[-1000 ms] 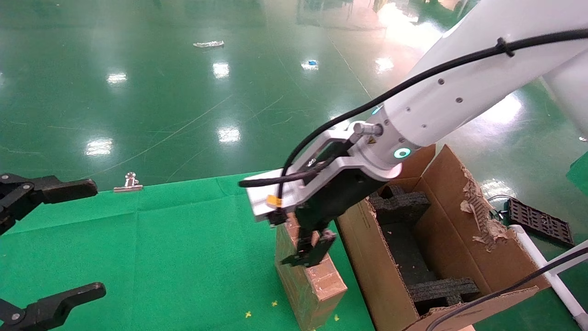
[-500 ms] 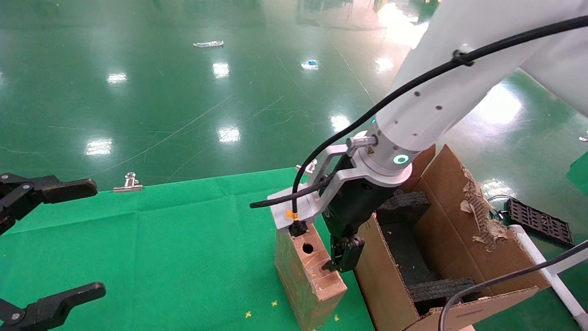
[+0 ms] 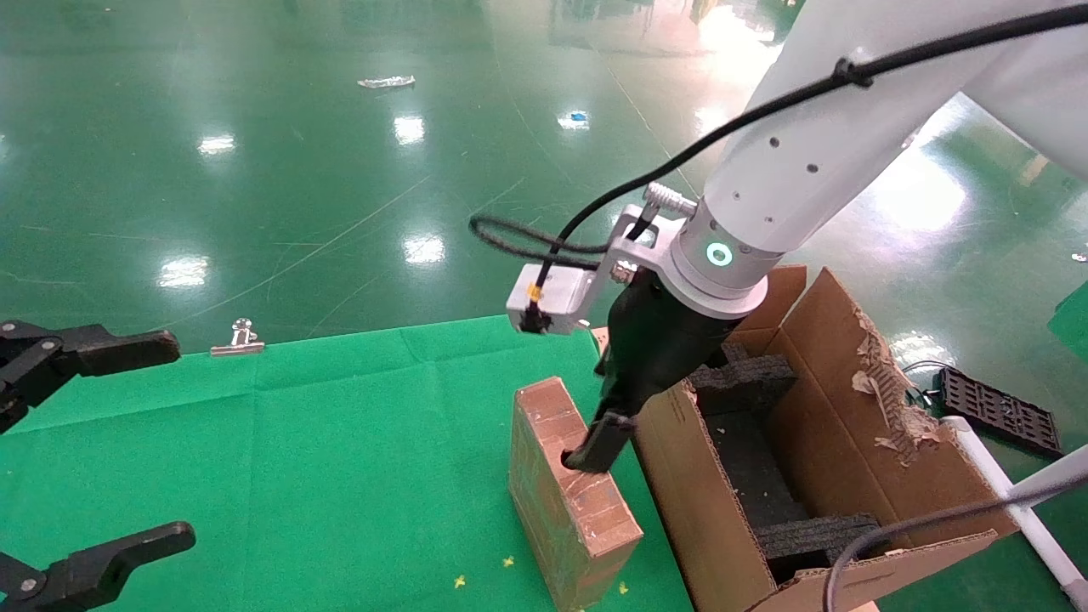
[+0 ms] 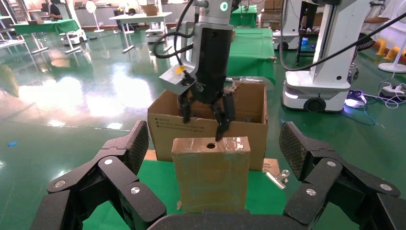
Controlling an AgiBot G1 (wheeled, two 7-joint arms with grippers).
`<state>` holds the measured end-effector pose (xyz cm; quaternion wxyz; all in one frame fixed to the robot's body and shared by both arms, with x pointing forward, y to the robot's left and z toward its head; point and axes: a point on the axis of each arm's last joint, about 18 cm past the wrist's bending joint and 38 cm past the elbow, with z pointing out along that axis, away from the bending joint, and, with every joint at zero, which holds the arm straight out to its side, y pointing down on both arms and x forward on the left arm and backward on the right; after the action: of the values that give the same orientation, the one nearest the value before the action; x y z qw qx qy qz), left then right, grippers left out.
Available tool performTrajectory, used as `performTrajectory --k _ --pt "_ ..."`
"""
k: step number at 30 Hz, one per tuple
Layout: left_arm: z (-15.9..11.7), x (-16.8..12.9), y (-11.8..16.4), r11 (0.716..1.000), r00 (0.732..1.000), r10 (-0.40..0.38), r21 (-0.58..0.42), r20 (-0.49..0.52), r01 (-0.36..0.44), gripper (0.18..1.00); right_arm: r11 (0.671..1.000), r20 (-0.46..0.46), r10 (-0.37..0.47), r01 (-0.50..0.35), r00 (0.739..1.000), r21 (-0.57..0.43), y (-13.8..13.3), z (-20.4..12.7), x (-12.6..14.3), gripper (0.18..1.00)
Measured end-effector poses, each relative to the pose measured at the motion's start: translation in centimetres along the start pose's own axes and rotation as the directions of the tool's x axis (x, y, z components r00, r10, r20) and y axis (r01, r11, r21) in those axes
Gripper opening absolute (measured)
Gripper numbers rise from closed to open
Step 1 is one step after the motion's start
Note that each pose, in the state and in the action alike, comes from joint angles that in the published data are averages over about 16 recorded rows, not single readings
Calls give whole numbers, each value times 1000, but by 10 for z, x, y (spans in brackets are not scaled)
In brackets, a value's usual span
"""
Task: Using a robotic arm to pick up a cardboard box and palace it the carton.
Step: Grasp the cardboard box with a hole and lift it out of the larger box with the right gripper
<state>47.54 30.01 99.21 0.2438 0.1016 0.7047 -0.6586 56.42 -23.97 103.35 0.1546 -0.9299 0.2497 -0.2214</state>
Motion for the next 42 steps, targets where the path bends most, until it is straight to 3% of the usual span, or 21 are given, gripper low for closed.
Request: performTrajectory --k 6,13,30,42 --pt "0 0 0 1000 1000 0 0 0 0 1001 965 77 261 -261 962 -8 0 10 10 1000" --pt "0 0 0 1000 1000 0 0 0 0 1001 915 94 404 -401 910 -52 -2 26 17 1000" --pt "0 0 0 1000 1000 0 0 0 0 993 895 47 438 -431 898 -112 -2 48 16 980" --pt "0 0 0 1000 1000 0 0 0 0 906 887 28 450 -443 893 -128 4 54 16 840"
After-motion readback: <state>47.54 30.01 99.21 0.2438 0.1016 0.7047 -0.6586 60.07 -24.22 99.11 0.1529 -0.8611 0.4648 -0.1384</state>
